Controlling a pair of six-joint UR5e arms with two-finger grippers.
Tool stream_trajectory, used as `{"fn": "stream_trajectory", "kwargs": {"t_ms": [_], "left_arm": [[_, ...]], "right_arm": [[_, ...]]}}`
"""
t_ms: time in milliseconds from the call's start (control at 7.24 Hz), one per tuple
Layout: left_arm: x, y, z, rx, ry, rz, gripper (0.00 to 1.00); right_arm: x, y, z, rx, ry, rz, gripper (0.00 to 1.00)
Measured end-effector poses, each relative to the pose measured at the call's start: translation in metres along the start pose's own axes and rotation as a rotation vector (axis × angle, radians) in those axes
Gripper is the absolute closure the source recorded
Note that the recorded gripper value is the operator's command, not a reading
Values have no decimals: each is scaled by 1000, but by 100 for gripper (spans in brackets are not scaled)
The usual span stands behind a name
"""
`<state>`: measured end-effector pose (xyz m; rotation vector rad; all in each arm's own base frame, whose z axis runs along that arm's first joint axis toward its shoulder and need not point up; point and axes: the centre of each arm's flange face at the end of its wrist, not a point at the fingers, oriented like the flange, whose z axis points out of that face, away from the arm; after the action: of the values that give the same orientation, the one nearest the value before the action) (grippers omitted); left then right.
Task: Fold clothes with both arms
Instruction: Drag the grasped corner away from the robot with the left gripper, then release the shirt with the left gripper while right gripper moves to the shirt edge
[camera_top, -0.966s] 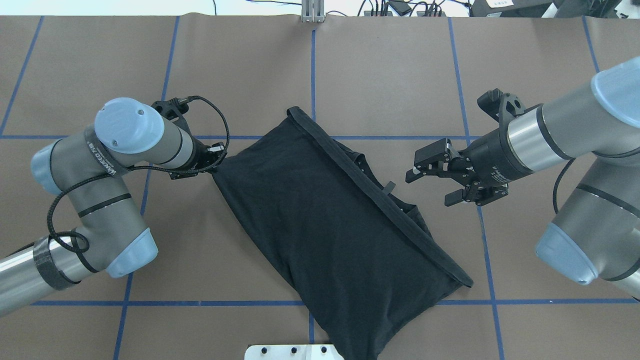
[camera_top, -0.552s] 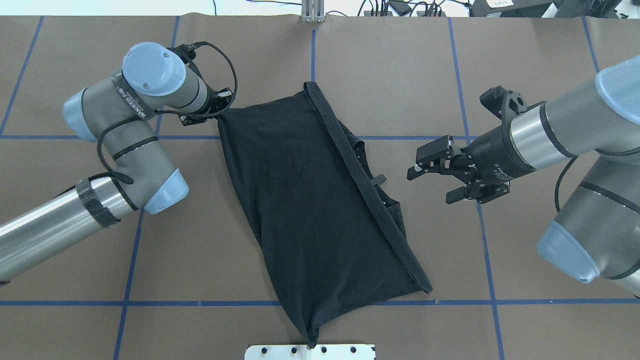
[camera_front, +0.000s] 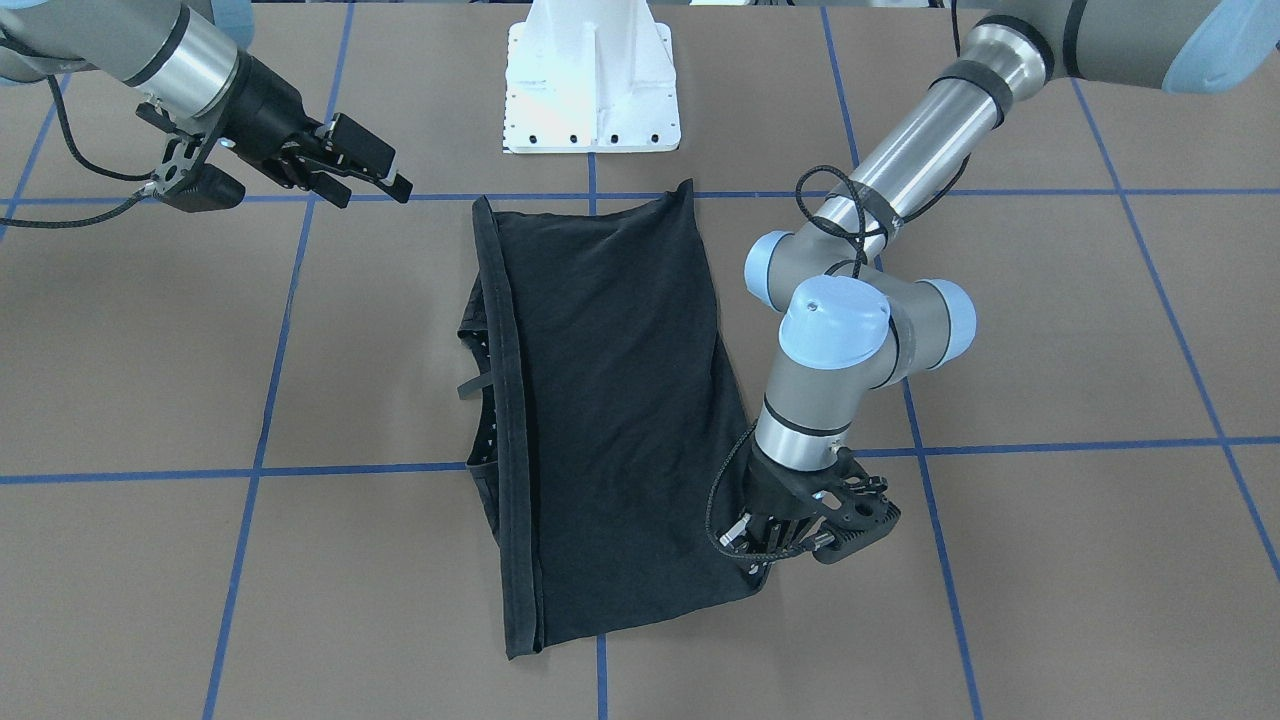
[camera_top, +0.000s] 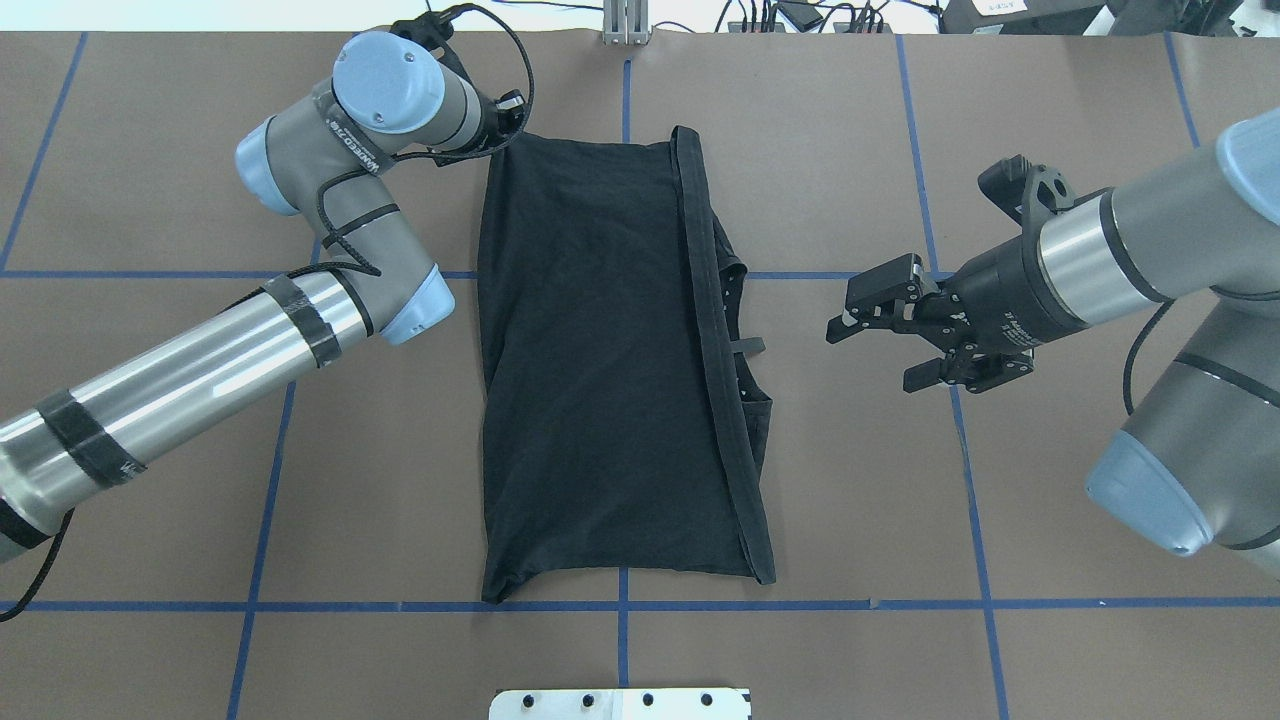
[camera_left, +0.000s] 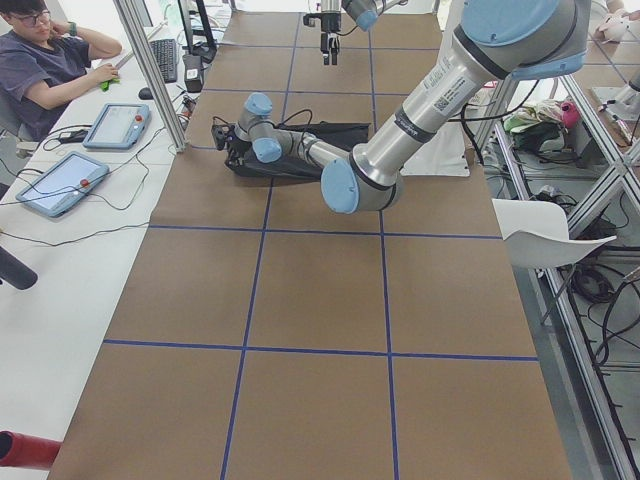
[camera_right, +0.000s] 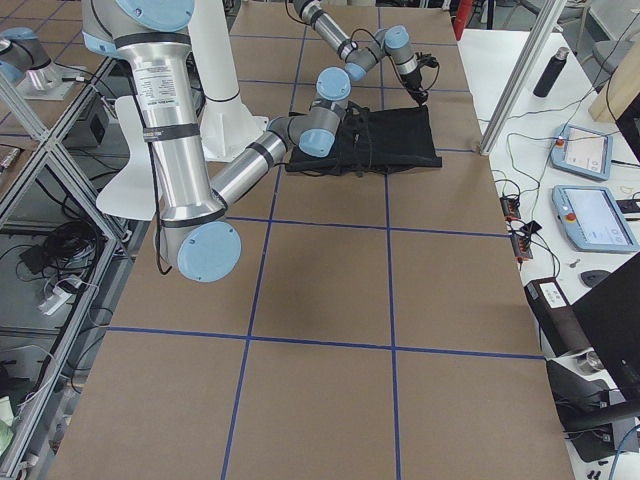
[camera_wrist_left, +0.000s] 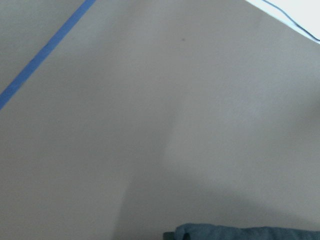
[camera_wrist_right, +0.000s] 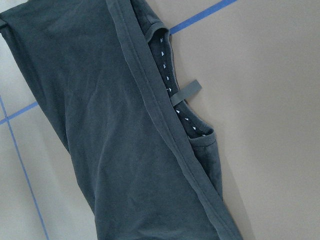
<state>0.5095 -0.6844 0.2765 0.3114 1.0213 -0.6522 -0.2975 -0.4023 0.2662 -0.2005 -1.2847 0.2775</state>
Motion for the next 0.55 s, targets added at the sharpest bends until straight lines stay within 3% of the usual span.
{"fn": "stream_trajectory", "kwargs": {"t_ms": [138,552], "left_arm": [[1,-2,6,8,21,2,1],[6,-6,-4,11,51,93,0]], "right_arm": [[0,-1,-1,4,-1,1,0],[1,-5,-1,30,5,5,0]]}}
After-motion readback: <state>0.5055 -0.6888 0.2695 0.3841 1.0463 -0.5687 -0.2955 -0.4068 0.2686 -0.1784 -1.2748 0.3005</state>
